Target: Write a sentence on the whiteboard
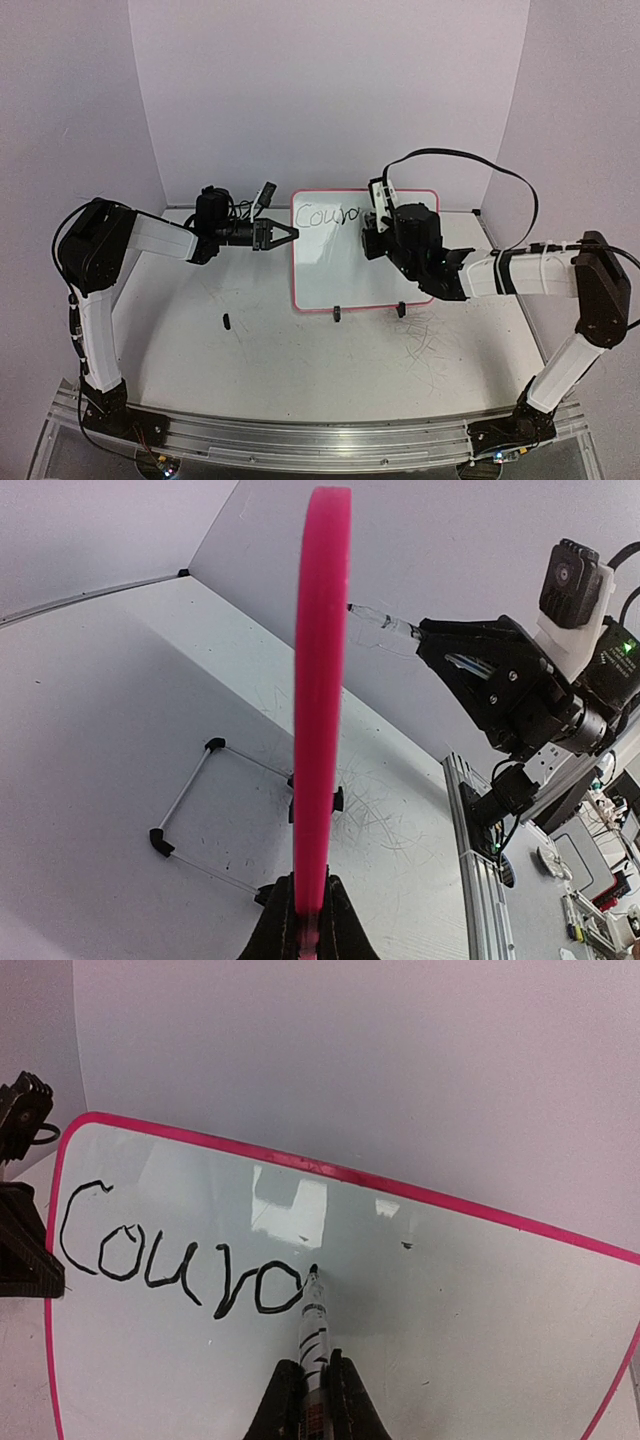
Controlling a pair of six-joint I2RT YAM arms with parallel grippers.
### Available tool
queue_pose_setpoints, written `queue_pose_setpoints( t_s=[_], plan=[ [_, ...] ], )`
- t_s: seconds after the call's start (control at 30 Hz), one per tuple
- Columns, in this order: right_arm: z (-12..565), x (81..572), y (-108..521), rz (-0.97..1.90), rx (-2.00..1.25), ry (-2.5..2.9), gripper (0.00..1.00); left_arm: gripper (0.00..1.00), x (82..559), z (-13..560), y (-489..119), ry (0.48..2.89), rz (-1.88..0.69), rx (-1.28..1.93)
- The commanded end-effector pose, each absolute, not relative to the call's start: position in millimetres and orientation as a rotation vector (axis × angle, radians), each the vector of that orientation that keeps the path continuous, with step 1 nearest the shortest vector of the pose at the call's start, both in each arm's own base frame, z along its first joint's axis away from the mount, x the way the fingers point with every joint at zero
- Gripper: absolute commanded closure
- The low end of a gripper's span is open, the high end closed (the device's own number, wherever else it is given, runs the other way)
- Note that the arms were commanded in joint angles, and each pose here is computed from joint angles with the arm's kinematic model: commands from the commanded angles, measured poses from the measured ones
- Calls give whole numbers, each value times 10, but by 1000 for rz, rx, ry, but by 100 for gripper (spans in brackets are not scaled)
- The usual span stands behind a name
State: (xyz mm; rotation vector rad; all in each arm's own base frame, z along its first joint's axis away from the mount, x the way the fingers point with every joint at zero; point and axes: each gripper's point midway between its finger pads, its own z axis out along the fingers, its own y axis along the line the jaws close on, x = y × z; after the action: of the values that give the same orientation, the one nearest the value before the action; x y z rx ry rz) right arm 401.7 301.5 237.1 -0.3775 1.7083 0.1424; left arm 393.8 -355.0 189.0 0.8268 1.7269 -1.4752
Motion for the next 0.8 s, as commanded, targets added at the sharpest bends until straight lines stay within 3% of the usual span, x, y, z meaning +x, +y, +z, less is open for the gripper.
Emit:
queue_pose_setpoints(
  t_s=[0.0, 0.53, 0.77],
  plan=[
    [2458, 4052, 3025, 156, -359, 1691, 100, 100, 3770, 2220, -3604, 1634, -1501, 908],
    [2183, 3905, 2945, 172, -376, 1760, 100, 100, 3772, 2204, -3605, 1639, -1504, 906],
    [2427, 3879, 2859, 163, -343, 1716, 100, 100, 3773, 2213, -3604, 1637, -1502, 905]
  ],
)
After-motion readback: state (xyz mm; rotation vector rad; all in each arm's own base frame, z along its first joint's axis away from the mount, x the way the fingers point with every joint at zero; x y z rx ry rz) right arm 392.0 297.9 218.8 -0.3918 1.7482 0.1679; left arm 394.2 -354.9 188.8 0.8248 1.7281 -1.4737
